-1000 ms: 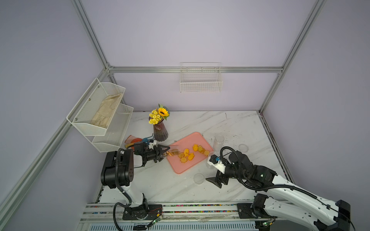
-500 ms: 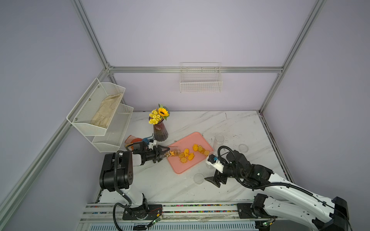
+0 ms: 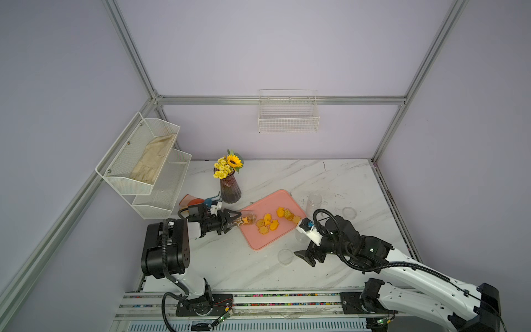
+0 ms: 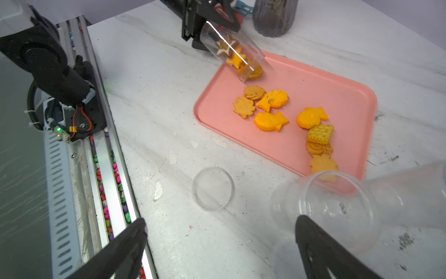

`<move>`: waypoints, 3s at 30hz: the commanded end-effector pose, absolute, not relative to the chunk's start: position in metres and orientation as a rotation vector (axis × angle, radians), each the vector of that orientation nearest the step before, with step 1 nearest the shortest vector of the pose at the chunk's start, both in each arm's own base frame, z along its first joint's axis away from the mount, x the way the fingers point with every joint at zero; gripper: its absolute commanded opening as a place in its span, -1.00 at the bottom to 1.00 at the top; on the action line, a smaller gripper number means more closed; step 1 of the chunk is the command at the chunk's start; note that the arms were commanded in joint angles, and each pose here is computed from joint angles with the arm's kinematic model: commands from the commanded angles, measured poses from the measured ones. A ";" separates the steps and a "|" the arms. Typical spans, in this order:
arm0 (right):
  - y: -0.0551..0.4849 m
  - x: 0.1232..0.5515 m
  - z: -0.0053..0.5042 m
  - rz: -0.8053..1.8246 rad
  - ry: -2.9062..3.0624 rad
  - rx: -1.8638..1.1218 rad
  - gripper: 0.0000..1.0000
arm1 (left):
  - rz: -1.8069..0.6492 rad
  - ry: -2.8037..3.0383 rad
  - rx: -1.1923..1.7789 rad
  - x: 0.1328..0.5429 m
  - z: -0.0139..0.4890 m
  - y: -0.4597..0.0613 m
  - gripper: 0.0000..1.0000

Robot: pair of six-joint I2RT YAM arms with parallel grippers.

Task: Pour the cookies out of the jar
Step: Pour the cookies in the jar onto the tray.

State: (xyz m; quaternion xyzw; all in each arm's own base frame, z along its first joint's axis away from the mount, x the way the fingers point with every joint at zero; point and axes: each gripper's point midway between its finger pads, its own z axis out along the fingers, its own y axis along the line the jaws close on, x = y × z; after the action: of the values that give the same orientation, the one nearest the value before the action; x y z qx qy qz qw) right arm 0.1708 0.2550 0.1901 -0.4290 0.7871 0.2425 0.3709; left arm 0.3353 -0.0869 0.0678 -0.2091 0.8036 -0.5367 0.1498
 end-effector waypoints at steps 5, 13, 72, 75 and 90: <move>0.253 0.212 0.229 0.557 2.274 -0.661 0.95 | -1.451 2.288 -0.531 0.350 0.083 -0.078 0.15; 0.293 0.212 0.241 0.710 2.516 -0.567 0.95 | -1.432 2.289 -0.519 0.349 0.087 -0.077 0.15; 0.309 0.213 0.234 1.135 2.584 -0.093 0.95 | -1.238 2.291 -0.598 0.378 0.121 -0.082 0.15; 0.308 0.213 0.233 1.137 2.586 -0.094 0.95 | -1.230 2.297 -0.604 0.377 0.119 -0.082 0.14; 0.311 0.213 0.234 1.152 2.583 -0.101 0.95 | -1.143 2.367 -0.612 0.373 0.112 -0.082 0.14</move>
State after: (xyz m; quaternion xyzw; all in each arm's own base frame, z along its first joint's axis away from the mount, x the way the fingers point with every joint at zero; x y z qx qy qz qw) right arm 0.2132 0.3111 0.2284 -0.0399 0.9058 0.3943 0.1502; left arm 0.3528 -0.0880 0.0829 -0.2448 0.8533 -0.4260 0.1744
